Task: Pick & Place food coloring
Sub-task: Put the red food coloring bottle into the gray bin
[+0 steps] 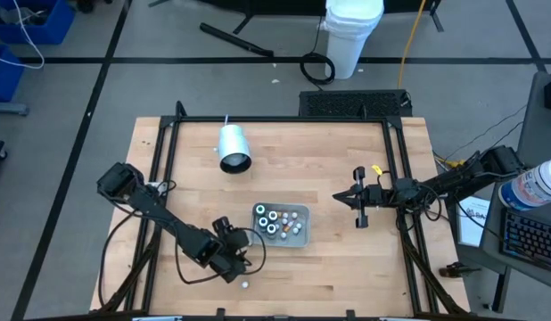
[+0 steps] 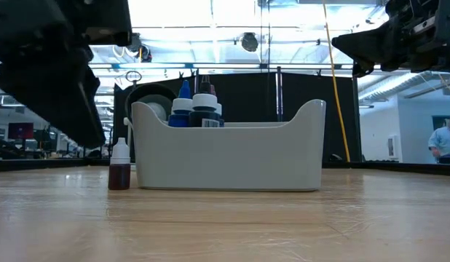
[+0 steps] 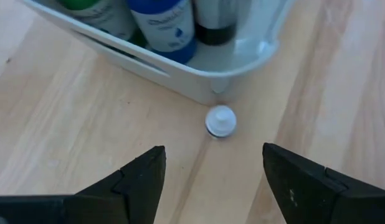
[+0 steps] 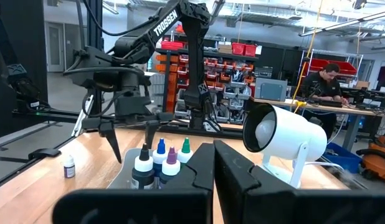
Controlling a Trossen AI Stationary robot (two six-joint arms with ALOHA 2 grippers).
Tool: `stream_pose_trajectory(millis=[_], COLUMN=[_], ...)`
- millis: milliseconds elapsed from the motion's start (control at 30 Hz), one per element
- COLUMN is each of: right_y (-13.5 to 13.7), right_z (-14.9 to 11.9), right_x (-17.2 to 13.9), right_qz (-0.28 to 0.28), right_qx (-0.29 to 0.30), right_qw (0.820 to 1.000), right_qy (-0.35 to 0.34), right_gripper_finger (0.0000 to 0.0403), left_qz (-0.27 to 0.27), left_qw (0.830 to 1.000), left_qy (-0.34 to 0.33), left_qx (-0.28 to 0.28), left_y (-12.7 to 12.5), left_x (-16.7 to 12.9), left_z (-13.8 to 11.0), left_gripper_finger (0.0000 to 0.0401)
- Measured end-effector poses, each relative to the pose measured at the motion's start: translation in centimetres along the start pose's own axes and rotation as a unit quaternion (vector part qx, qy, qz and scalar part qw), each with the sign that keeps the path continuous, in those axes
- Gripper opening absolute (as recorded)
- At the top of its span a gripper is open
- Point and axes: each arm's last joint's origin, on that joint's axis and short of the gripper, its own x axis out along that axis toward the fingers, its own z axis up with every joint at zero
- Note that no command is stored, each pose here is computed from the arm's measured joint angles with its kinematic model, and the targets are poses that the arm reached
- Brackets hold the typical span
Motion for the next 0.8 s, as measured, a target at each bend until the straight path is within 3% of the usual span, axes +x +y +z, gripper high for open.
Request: stream_pose_trajectory(millis=[333,800], right_y=[0.0,0.0], right_z=[0.0,-0.1], right_x=[0.0,0.0], right_qz=[0.0,0.001], right_qx=[0.001,0.003], right_qw=[1.0,1.0], right_qy=[0.001,0.006], right_gripper_finger=[0.0,0.0], left_qz=[-0.014,-0.041], left_qw=[0.996,0.994], left_qy=[0.016,0.009], left_qx=[0.086,0.1], left_y=[0.0,0.8], left_x=[0.1,1.1], left_z=[0.0,2.0], left_gripper_finger=[0.0271,0.0271])
